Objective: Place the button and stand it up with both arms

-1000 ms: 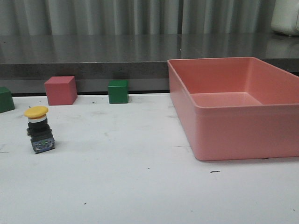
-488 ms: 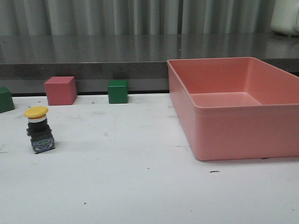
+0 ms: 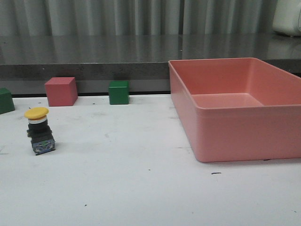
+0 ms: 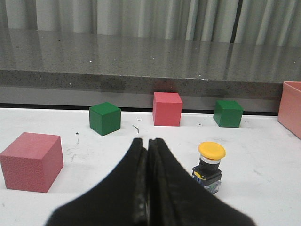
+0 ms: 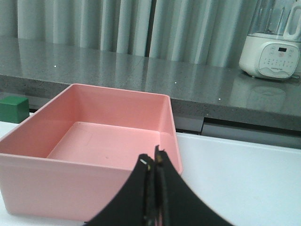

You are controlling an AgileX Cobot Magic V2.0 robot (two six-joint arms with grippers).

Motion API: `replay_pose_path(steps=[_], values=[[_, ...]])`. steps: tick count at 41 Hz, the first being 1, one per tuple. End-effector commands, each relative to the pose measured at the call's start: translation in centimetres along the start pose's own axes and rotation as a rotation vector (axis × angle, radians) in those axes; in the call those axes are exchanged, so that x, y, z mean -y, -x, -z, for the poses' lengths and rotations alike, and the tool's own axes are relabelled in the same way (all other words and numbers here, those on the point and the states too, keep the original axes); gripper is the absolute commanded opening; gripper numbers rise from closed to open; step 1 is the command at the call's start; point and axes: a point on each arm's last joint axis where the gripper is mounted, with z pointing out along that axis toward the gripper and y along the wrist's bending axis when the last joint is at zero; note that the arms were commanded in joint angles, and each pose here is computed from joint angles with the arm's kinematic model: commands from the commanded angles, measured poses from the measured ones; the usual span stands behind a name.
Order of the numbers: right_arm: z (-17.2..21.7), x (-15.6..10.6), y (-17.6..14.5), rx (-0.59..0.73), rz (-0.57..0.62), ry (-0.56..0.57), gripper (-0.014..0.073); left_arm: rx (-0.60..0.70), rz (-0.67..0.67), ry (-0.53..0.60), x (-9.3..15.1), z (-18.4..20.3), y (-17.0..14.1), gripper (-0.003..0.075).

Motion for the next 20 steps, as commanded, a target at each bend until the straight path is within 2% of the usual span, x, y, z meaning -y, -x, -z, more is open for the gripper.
replay_pose_path(steps=[1, 11, 20], values=[[0.17, 0.09, 0.55, 0.059, -0.014, -0.012, -0.0068, 0.09, 0.015, -0.006, 0.02, 0.14, 0.37, -0.002], [0.16, 0.1, 0.46, 0.05, -0.083, -0.013, -0.0068, 0.09, 0.015, -0.006, 0.02, 0.14, 0.37, -0.002], [0.16, 0.13, 0.46, 0.05, -0.083, -0.018, -0.0068, 0.09, 0.015, -0.006, 0.02, 0.14, 0.37, -0.002]])
